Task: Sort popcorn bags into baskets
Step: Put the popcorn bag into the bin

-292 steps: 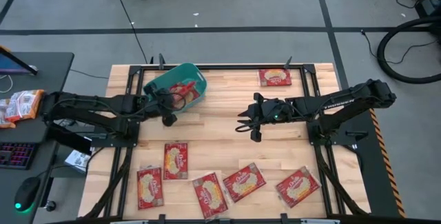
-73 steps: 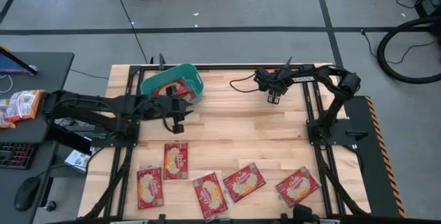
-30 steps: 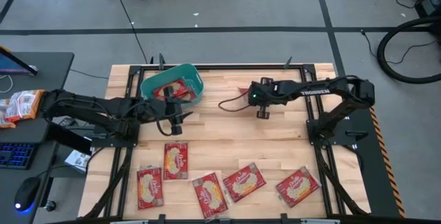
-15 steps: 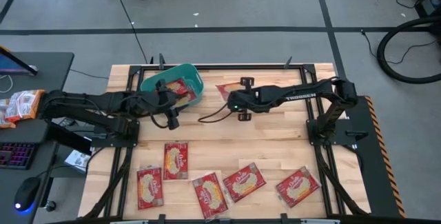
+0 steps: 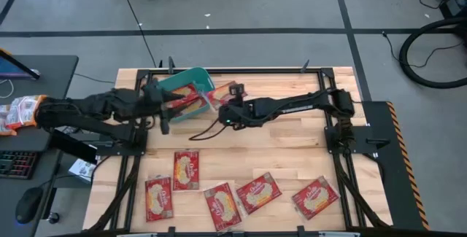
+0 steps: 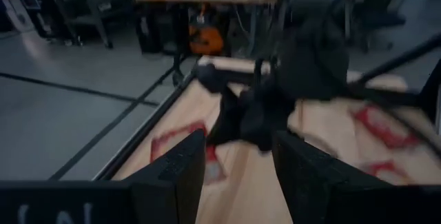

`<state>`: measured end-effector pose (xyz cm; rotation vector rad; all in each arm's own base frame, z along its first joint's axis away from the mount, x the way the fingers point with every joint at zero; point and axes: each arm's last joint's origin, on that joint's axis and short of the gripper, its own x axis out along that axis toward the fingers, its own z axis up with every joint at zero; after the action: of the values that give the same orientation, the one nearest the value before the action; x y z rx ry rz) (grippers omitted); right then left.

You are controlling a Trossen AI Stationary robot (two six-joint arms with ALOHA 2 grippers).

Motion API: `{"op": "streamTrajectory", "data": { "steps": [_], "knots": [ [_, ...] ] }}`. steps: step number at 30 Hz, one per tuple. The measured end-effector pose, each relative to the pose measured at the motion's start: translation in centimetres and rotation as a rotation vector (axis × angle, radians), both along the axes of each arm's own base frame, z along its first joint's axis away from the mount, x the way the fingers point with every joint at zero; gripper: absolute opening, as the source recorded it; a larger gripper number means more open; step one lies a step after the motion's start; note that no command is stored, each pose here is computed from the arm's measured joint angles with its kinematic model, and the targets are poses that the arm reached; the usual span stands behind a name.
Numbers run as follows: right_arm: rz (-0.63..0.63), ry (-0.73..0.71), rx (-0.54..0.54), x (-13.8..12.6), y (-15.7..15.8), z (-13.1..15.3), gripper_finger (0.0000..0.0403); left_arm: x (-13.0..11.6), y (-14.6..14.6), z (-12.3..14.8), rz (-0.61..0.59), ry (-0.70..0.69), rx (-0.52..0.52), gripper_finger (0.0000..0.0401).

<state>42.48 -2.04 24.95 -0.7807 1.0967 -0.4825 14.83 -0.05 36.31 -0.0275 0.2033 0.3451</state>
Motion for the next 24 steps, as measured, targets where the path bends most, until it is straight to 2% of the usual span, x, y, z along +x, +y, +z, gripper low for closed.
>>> {"op": "streamTrajectory", "data": {
  "steps": [7, 16, 24],
  "knots": [
    [0.019, -0.006, -0.180, 4.3, 0.2, -0.6, 0.0002, -1.6, 0.1, 0.9, 0.005, -0.087, -0.040, 0.0172],
    [0.079, -0.064, -0.199, 9.1, 0.2, -1.6, 0.0003, -2.5, 0.2, 1.4, 0.005, -0.140, -0.045, 0.0172],
    [0.148, -0.058, -0.281, 12.5, 0.2, -3.9, 0.0004, -2.5, 0.2, 1.3, 0.005, -0.133, -0.044, 0.0172]
  ]
}}
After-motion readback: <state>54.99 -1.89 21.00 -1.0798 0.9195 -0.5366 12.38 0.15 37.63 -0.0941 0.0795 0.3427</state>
